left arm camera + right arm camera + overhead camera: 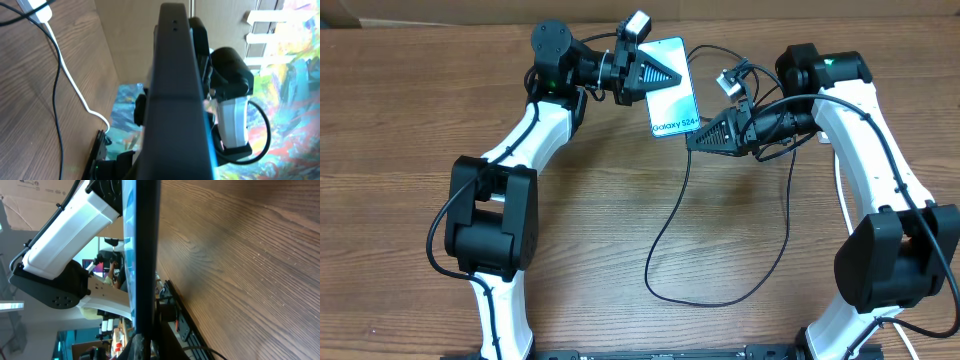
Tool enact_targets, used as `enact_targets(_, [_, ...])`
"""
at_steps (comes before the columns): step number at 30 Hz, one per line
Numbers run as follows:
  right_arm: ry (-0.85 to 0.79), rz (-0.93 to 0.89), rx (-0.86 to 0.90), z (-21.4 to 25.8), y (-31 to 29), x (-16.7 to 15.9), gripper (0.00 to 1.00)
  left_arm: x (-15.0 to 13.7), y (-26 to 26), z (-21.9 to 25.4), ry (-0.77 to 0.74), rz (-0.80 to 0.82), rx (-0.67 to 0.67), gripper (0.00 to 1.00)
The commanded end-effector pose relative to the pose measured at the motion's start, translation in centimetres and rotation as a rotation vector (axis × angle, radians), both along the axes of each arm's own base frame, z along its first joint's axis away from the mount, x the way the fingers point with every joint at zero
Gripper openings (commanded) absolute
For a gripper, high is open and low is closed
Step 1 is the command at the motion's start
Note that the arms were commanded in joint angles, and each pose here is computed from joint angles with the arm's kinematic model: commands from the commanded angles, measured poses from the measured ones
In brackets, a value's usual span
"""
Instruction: Plug charger to phone and switch on socket
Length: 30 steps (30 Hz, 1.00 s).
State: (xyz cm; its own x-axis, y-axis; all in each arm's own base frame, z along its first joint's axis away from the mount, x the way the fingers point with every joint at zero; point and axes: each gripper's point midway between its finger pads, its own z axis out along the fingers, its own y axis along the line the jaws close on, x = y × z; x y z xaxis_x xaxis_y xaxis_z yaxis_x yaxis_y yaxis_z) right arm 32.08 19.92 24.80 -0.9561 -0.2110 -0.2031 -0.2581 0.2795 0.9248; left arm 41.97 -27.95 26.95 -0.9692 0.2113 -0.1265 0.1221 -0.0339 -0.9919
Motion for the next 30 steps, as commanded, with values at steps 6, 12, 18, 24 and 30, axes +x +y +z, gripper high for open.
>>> enact_targets(6, [-0.067,0.006,0.011,1.4,-0.1,-0.1,0.04,-0.8,-0.3,1.1,-0.040,-0.045,0.001,0.04])
enact_targets(12, [-0.041,0.034,-0.028,0.9,0.3,-1.0,0.03,-0.3,0.4,1.1,-0.039,-0.025,0.001,0.04])
enact_targets(18, [-0.032,0.056,-0.023,1.0,0.5,-1.8,0.04,0.7,2.0,1.1,-0.035,0.012,0.002,0.04])
enact_targets(24, [-0.042,0.060,0.017,1.6,1.0,-1.9,0.04,0.6,1.6,0.8,0.003,0.003,0.011,0.04])
enact_targets(30, [-0.055,0.090,0.019,1.6,1.9,-2.3,0.04,0.2,1.0,0.8,0.004,-0.011,0.011,0.04])
